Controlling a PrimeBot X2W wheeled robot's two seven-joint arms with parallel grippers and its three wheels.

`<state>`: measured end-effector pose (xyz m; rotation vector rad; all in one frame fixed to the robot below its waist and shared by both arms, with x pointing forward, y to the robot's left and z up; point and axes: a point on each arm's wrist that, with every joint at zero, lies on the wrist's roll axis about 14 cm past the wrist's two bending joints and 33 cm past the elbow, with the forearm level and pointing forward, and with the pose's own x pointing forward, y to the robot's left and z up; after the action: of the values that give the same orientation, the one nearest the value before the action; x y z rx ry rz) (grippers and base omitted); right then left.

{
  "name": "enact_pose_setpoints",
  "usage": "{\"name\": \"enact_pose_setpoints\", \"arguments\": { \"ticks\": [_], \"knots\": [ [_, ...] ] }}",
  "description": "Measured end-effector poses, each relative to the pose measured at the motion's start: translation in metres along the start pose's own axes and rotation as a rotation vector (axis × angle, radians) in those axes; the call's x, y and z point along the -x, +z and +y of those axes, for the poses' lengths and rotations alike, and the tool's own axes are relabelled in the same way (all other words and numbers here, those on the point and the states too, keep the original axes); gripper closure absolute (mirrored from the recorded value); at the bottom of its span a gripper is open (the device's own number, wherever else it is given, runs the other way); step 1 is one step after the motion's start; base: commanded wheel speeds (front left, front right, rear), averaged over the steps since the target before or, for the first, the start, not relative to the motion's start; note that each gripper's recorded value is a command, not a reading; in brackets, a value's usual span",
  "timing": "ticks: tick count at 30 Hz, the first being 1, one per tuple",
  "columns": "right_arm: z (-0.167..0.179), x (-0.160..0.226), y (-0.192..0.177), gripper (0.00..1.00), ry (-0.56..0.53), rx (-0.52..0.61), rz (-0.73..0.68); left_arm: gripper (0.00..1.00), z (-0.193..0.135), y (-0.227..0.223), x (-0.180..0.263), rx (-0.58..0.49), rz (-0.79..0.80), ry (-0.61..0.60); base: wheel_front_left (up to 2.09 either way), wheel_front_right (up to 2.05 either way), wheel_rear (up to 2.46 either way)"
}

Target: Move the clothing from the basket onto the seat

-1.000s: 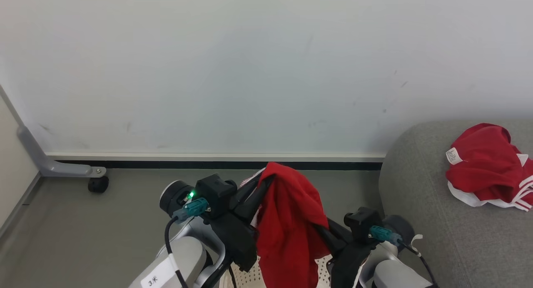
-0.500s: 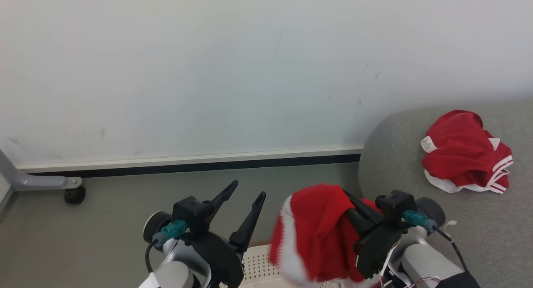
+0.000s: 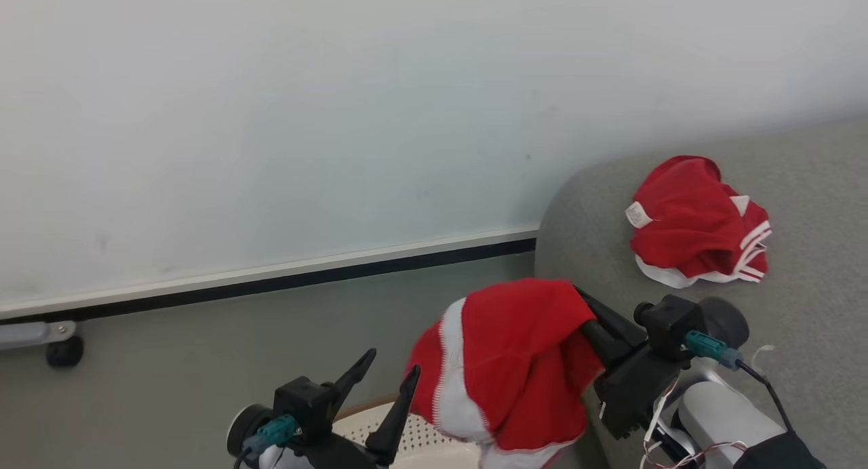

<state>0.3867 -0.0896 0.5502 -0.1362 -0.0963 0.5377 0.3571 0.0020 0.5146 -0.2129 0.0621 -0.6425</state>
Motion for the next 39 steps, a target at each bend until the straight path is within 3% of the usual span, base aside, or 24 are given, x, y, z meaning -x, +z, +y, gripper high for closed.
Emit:
{"name": "enact_pose_setpoints", "arguments": {
  "ticks": [27,39],
  "knots": [
    [-0.096,0.133,0.016,1.0,-0.395,0.12,-0.019,0.0,-0.069,-0.055,-0.026,0.033,0.141,-0.197,0.0,0.0,0.0],
    [-0.117,0.134,0.031,1.0,-0.446,0.12,-0.03,0.0,-0.075,-0.062,-0.028,0.029,0.154,-0.231,0.0,0.0,0.0]
  ]
}}
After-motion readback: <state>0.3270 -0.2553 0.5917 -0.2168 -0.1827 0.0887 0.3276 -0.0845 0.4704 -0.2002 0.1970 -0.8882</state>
